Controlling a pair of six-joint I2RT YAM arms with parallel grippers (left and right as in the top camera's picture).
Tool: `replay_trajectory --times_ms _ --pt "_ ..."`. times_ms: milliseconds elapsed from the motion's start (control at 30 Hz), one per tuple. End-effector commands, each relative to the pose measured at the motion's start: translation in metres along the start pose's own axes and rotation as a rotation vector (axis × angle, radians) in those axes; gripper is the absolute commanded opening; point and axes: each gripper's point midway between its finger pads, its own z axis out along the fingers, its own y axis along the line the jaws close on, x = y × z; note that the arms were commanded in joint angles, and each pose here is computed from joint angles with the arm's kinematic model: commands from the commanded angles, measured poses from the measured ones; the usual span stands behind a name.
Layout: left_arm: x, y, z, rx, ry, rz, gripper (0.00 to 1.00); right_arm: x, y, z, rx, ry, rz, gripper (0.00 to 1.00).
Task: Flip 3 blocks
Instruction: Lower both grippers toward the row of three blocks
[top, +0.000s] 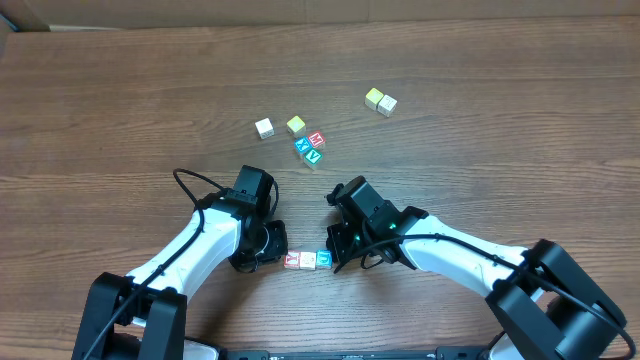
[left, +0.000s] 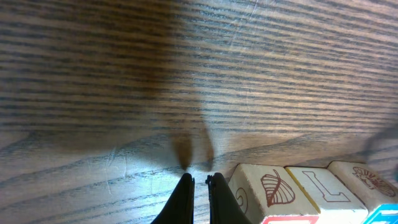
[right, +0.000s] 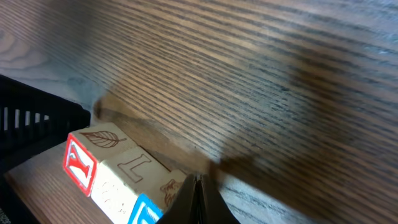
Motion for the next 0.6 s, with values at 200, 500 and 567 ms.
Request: replay_trajectory --times_ms 200,500,567 --pt "0.0 0.003 0.001 -0.007 0.001 -0.017 0.04 0.01 0.024 0.01 -0.067 0.021 -0.059 0.04" --pt "0.0 0.003 0.001 -0.007 0.002 -0.017 0.04 -0.014 -0.006 0.005 0.046 -0.072 0.05 0.04" --pt "0.0 0.003 0.001 -0.007 0.002 -0.017 0.04 -0.029 -0.019 -0.002 0.074 -0.109 0.084 0.04"
